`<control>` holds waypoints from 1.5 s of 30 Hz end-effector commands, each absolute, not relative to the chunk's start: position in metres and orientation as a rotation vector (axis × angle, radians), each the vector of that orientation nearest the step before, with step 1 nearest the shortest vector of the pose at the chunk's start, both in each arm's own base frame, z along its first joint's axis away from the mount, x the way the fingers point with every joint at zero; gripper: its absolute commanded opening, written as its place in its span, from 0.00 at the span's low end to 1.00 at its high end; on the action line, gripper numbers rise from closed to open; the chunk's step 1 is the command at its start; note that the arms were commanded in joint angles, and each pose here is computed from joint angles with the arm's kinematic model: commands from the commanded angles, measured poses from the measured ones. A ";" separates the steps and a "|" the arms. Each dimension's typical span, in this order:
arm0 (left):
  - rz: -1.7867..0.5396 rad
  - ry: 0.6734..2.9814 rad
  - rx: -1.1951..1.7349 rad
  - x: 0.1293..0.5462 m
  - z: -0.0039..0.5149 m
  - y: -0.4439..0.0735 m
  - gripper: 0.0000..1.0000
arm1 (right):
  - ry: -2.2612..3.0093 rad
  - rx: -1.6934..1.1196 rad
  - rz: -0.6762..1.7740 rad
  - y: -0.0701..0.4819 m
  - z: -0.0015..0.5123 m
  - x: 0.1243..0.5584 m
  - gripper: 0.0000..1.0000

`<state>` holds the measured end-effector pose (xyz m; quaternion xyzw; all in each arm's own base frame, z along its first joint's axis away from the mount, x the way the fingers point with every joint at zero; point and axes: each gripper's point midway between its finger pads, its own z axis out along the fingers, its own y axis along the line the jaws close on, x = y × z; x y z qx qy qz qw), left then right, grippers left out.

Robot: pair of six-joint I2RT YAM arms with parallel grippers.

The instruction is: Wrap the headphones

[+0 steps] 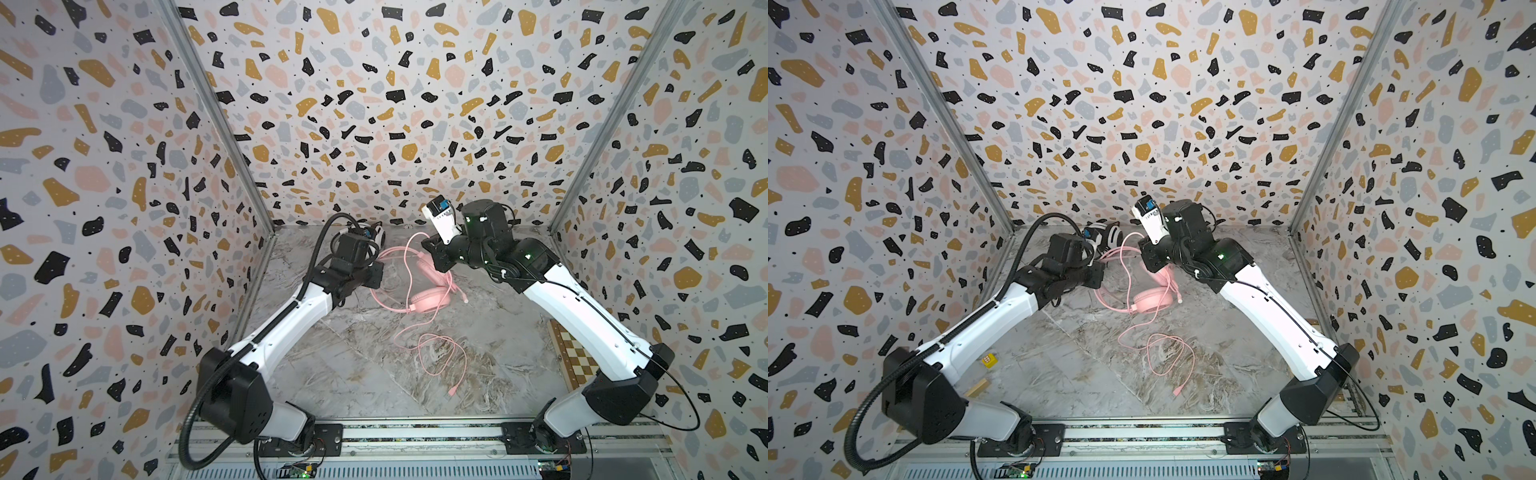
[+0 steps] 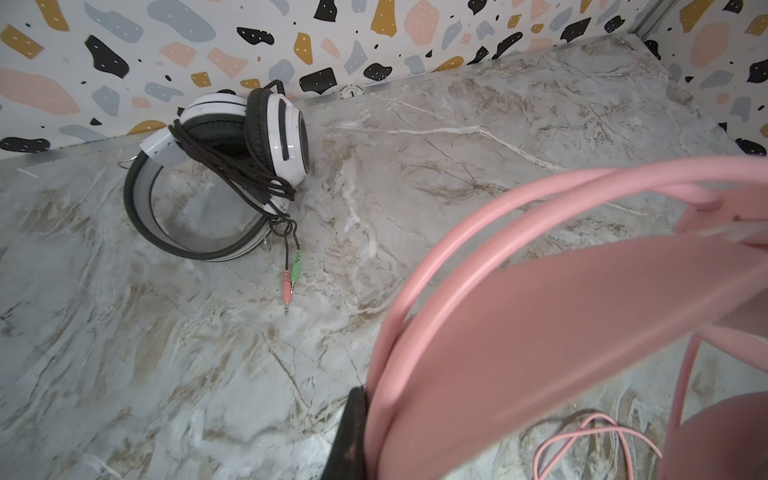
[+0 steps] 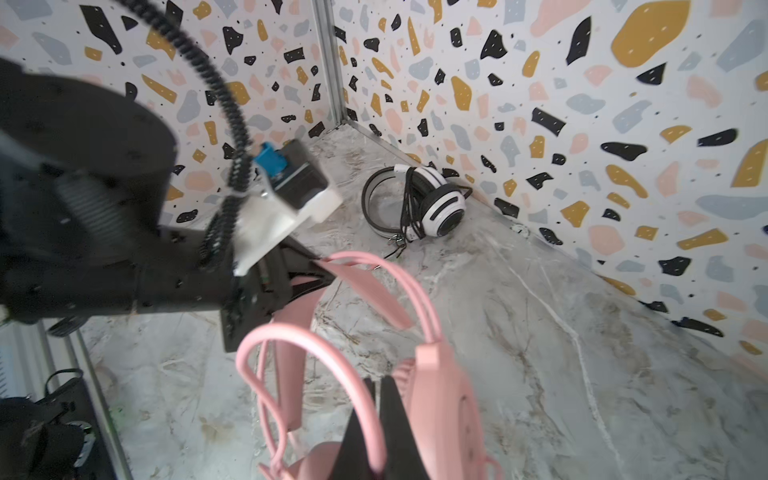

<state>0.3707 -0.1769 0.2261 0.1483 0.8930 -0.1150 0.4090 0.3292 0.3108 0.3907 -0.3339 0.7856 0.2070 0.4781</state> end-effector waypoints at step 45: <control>-0.639 1.586 0.489 0.296 0.395 -0.180 0.00 | 2.297 -0.527 0.746 0.261 0.206 0.402 0.24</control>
